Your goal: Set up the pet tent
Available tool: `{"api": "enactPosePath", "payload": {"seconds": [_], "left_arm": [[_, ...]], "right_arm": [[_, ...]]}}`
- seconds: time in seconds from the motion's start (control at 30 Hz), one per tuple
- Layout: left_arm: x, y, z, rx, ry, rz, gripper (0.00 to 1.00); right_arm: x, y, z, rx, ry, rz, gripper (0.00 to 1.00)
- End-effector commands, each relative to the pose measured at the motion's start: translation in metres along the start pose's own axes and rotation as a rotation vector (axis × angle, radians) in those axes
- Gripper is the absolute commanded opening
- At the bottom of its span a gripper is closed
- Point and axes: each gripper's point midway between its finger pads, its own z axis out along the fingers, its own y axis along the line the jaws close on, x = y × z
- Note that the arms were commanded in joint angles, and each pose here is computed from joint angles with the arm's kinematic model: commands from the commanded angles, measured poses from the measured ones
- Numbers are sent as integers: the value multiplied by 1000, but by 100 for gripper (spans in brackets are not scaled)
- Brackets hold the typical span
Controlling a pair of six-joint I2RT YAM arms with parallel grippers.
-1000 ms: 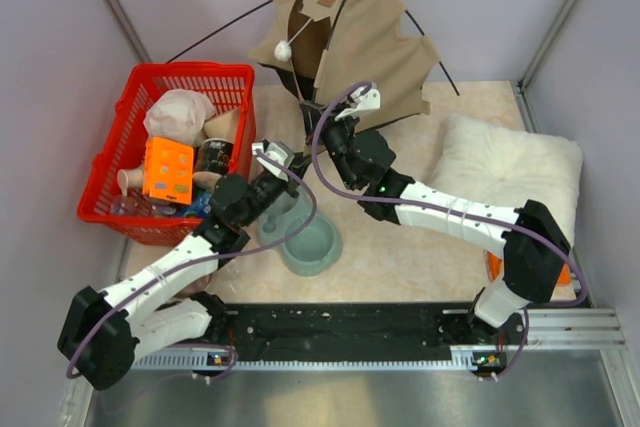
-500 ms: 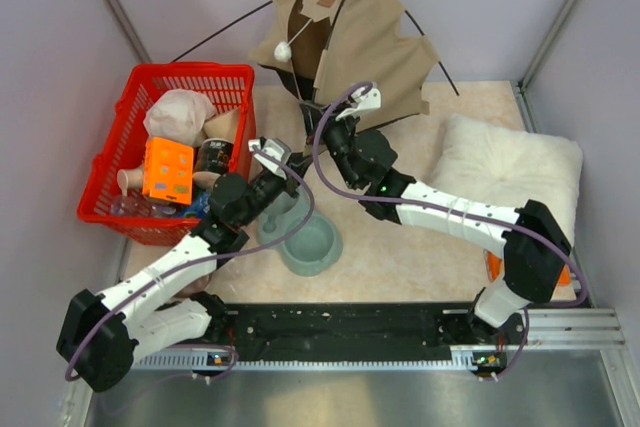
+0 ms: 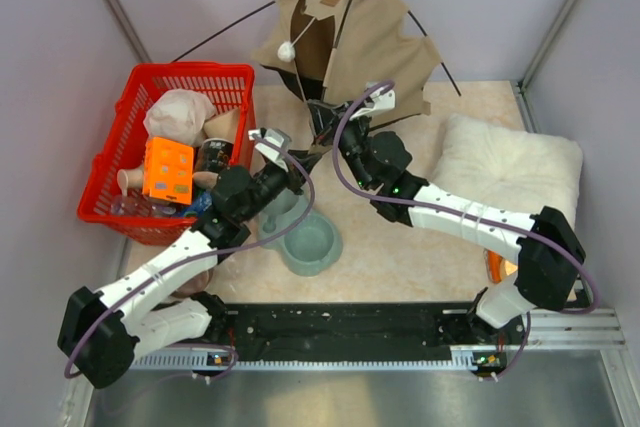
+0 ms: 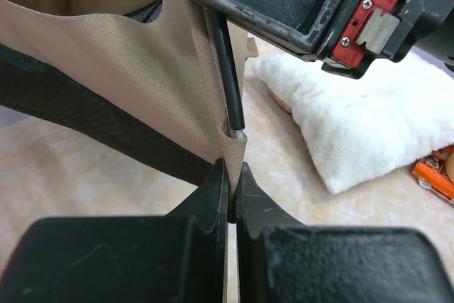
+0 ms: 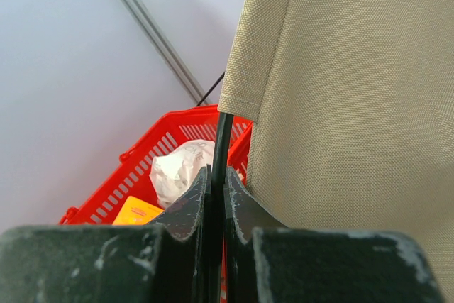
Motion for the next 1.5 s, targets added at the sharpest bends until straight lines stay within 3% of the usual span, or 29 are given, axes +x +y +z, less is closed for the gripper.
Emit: {"api": "enactPosePath", "payload": {"seconds": [0.0,0.6,1.0,1.47], "left_arm": [[33,-33,-7,131,151,-100,0],[-3,-46,-8,191,69,-115,0],[-6,-46,-4,189,61,-132,0],[-47,-53,-11,208,-33,-148,0]], "right_arm": [[-97,-17,6,66,-274,50,0],[-70,-21,7,99,-231,-42,0],[-65,10,0,-1,-205,9,0],[-52,-14,-5,80,-189,-77,0]]}}
